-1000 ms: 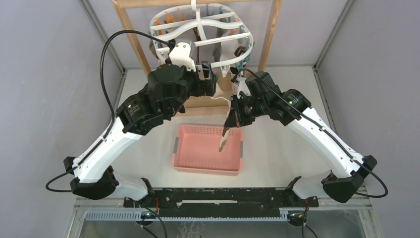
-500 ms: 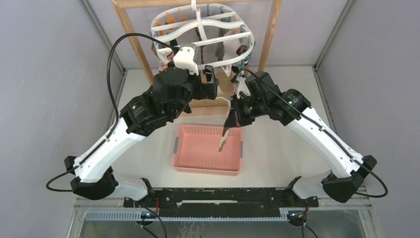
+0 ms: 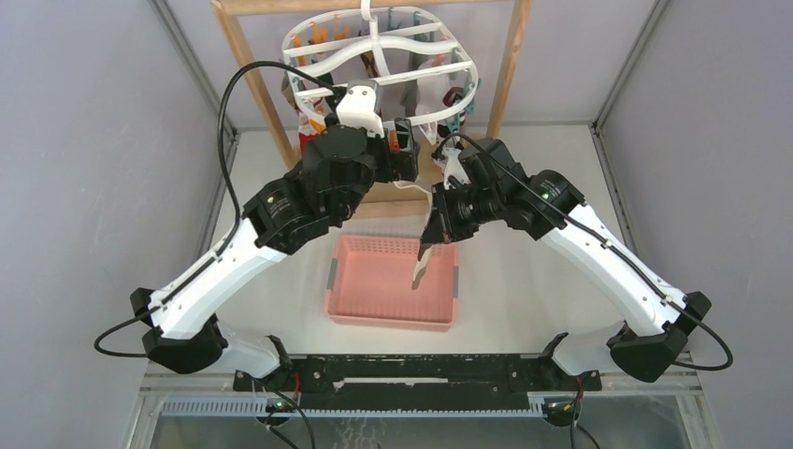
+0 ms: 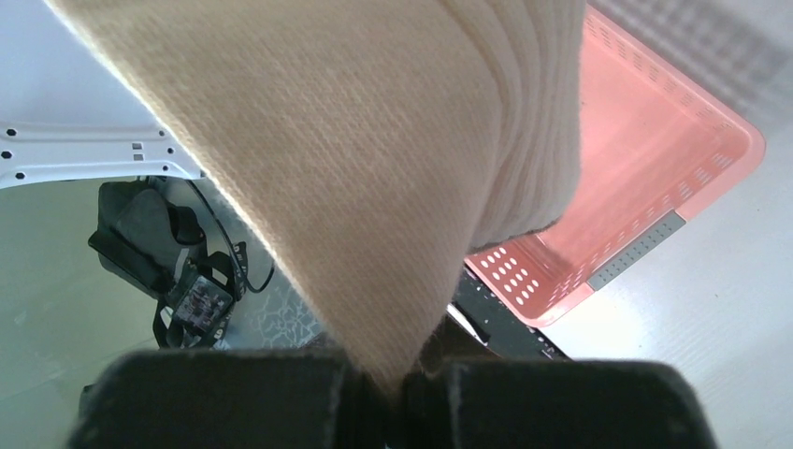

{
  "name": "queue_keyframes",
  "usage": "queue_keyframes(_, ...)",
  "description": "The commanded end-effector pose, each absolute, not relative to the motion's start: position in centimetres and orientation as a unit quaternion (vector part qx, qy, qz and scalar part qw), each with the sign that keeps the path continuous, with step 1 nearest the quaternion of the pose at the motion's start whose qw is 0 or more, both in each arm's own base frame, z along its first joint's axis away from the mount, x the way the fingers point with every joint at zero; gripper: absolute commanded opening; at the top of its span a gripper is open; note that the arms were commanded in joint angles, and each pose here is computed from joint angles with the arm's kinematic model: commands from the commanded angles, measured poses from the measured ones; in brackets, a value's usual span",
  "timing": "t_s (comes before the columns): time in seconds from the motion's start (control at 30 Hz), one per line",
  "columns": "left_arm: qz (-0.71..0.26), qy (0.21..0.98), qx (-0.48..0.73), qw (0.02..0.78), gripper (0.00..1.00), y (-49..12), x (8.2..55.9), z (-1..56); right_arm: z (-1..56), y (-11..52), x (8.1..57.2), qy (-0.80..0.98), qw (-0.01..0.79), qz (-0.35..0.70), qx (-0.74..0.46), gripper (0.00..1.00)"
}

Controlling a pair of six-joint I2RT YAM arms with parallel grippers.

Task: Remove the socks clipped to the hanger
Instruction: Remove the sock from the hanger.

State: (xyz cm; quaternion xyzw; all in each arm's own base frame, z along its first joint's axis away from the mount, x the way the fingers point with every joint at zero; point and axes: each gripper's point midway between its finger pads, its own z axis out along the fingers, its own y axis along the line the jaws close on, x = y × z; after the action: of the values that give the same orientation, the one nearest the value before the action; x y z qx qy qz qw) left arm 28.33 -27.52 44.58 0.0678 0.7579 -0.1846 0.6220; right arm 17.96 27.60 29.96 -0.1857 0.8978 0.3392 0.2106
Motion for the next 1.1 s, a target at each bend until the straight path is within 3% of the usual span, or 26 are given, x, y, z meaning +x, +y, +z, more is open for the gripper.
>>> queue_keyframes(0.0, -0.196, 0.735, 0.048, 0.647, 0.88, -28.0, 29.0, 46.9, 31.5, 27.9, 18.2, 0.886, 0.236, 0.350, -0.191, 0.00)
queue_keyframes(0.33, -0.188, 0.738, 0.031, 0.647, 0.75, -27.8, 29.4, 46.5, 31.5, 27.8, 17.8, 0.886, 0.236, 0.350, -0.190, 0.00)
queue_keyframes(0.53, -0.193, 0.737, 0.031, 0.648, 0.52, -27.8, 29.3, 46.8, 31.2, 27.8, 17.6, 0.887, 0.233, 0.350, -0.192, 0.00)
queue_keyframes(0.77, -0.197, 0.738, 0.033, 0.644, 0.34, -27.8, 29.3, 46.7, 30.2, 27.5, 17.2, 0.891, 0.225, 0.344, -0.194, 0.00)
queue_keyframes(1.07, -0.198, 0.736, 0.026, 0.647, 0.33, -27.0, 29.1, 47.1, 27.5, 26.3, 16.2, 0.902, 0.208, 0.327, -0.192, 0.00)
